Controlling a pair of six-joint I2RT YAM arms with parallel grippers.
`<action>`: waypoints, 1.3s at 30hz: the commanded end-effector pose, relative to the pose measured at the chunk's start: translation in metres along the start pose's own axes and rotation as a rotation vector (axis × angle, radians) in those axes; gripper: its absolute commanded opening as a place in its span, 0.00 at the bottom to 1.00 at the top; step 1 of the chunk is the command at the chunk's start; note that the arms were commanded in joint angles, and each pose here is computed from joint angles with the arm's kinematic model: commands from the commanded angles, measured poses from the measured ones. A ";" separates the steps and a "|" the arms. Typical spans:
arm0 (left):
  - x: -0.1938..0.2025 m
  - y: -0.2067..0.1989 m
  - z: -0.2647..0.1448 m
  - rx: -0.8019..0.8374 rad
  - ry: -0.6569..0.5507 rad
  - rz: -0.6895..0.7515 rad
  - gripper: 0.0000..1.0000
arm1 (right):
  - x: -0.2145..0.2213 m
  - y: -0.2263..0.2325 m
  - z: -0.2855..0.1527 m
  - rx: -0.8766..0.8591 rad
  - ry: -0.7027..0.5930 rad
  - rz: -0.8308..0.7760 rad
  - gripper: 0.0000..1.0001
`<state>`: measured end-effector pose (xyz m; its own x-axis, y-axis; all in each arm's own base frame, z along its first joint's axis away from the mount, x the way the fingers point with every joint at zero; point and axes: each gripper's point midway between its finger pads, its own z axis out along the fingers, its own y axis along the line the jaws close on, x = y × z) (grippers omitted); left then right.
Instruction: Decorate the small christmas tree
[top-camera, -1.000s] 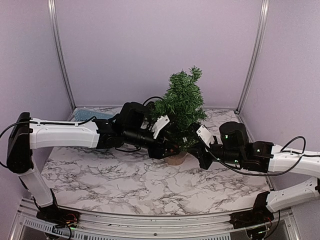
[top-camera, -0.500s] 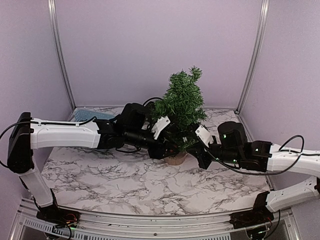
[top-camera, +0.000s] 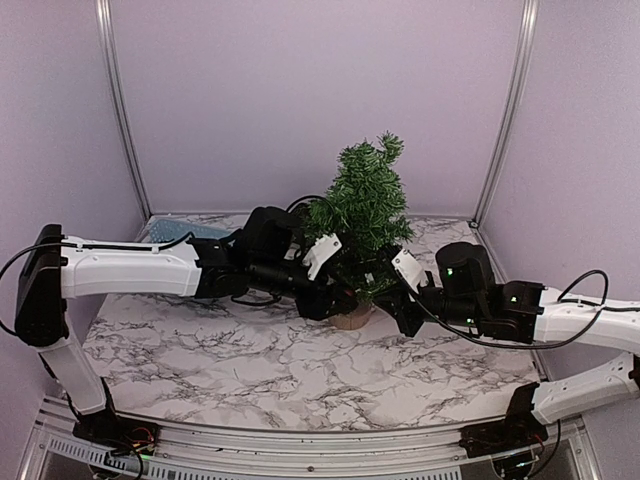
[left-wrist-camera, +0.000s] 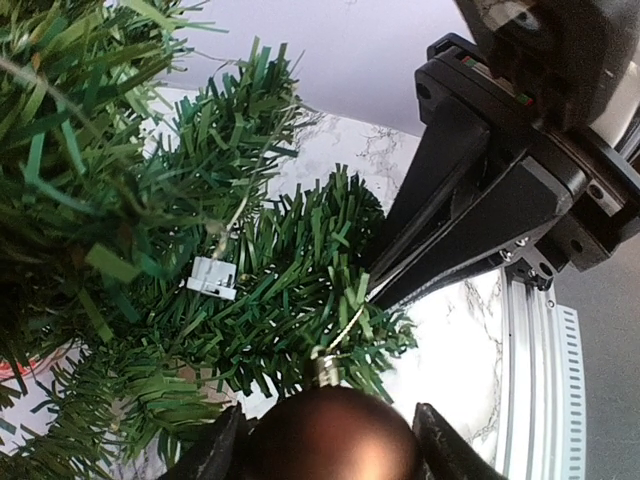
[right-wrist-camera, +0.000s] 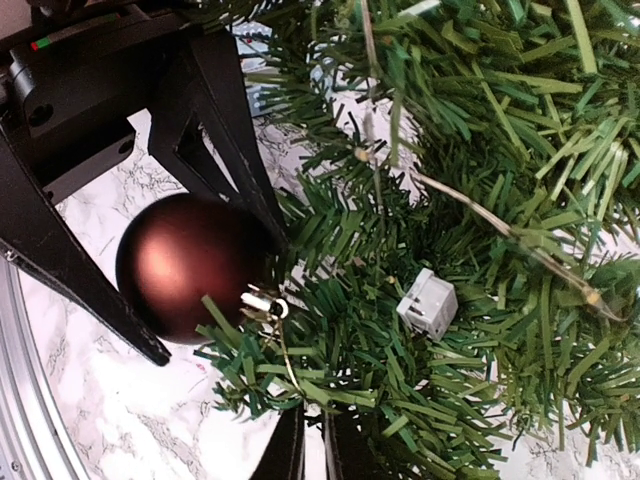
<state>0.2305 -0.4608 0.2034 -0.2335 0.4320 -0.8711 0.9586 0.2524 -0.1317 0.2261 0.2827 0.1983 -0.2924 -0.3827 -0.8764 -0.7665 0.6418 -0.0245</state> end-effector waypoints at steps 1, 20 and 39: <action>-0.007 -0.009 -0.013 0.018 -0.015 0.034 0.60 | -0.023 -0.003 -0.006 0.006 -0.052 0.023 0.10; -0.008 -0.014 -0.053 -0.038 -0.113 0.062 0.83 | -0.031 -0.003 -0.014 0.000 -0.095 0.032 0.09; -0.007 -0.036 -0.020 0.092 -0.113 0.102 0.49 | -0.042 -0.004 -0.009 0.013 -0.110 0.021 0.07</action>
<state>0.2032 -0.4393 0.2154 -0.1560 0.3712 -0.9154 0.9772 0.1930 -0.0883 0.2268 0.2848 0.2083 -0.2841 -0.3550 -0.8906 -0.7664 0.6423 -0.0116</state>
